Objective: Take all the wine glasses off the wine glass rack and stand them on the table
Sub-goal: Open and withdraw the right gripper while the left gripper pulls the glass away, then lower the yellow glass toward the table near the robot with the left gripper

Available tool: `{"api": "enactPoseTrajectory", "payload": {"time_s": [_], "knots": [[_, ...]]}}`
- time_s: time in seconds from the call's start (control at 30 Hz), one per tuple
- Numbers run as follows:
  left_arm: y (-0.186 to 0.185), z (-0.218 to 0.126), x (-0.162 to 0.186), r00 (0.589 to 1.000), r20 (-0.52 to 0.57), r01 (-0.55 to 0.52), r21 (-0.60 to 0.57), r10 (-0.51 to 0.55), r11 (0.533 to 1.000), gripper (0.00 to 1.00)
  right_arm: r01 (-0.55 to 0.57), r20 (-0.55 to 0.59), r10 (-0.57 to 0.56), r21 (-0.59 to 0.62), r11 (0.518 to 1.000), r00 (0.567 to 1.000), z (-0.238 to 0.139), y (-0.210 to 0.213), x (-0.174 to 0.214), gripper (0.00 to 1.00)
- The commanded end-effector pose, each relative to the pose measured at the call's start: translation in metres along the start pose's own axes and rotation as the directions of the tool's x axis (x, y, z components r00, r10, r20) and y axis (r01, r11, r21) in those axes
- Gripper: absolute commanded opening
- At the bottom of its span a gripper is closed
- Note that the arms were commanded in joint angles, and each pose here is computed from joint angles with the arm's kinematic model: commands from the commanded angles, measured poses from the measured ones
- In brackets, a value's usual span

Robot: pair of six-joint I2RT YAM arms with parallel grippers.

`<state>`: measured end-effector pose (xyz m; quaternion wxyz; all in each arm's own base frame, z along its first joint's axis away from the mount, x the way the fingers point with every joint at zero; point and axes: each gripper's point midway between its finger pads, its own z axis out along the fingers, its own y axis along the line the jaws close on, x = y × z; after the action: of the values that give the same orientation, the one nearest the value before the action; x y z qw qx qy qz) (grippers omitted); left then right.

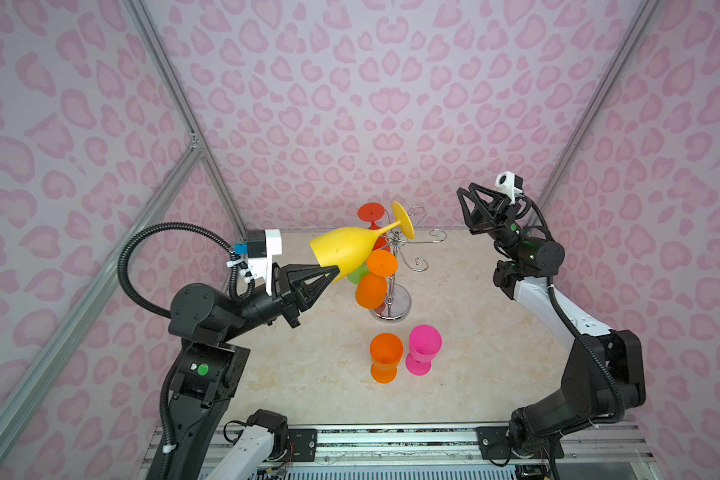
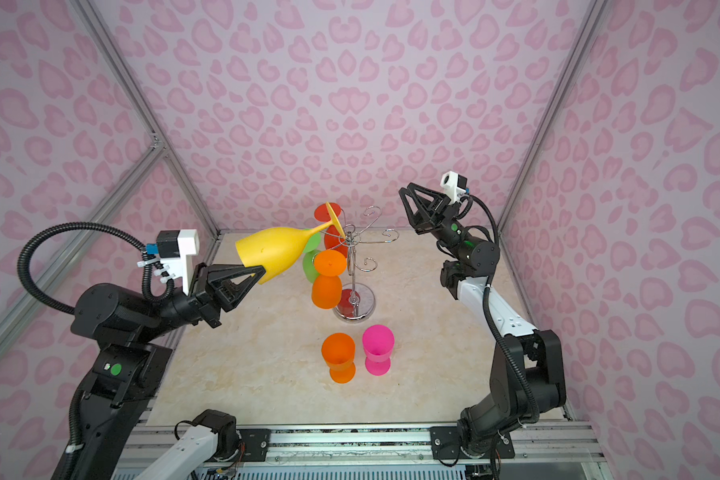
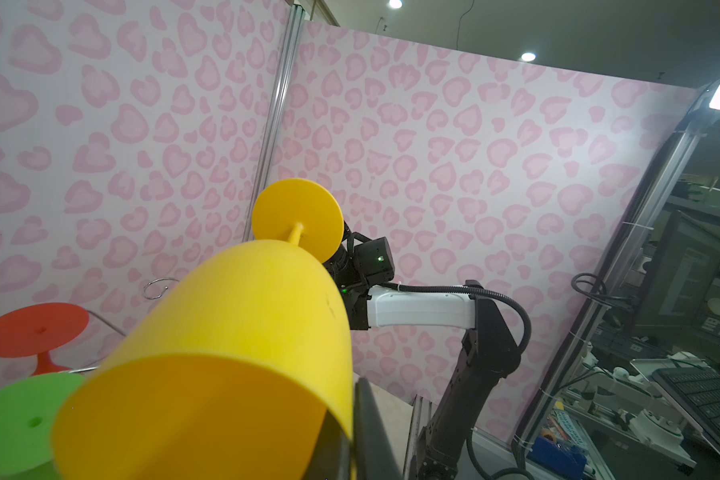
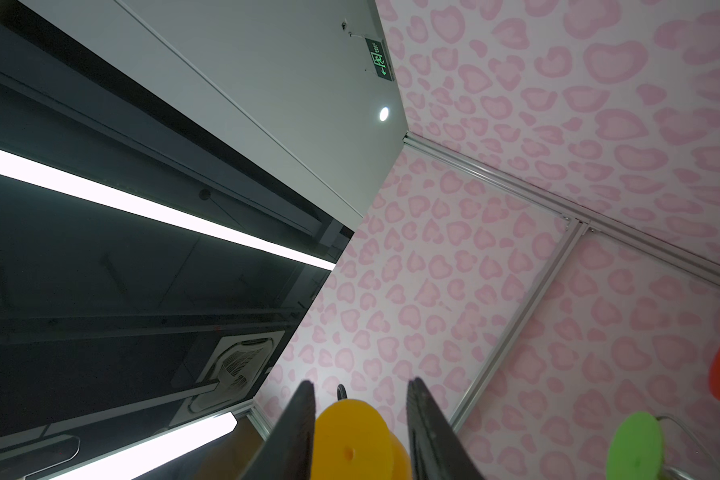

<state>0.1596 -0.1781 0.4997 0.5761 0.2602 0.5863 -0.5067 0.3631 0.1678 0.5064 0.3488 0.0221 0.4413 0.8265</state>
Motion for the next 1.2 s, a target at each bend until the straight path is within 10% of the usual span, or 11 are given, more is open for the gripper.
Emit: {"api": "enactPoseTrajectory", "payload": {"time_s": [0.0,0.83,1.17], "knots": [[0.020,-0.019,0.042,0.988,-0.141,0.033,-0.179,-0.059,0.983,0.03,0.056,-0.015,-0.055,0.037,0.998,0.998,-0.006,-0.006,0.000,0.38],[0.076,-0.078,0.163,0.798,-0.494,0.026,-0.545,-0.346,0.838,0.03,0.031,0.015,-0.032,0.090,0.995,0.999,-0.016,-0.033,-0.008,0.38],[0.116,-0.086,0.223,0.621,-0.610,-0.071,-0.670,-0.493,0.739,0.03,0.027,0.017,-0.030,0.139,0.990,0.999,-0.019,-0.048,-0.010,0.38]]}}
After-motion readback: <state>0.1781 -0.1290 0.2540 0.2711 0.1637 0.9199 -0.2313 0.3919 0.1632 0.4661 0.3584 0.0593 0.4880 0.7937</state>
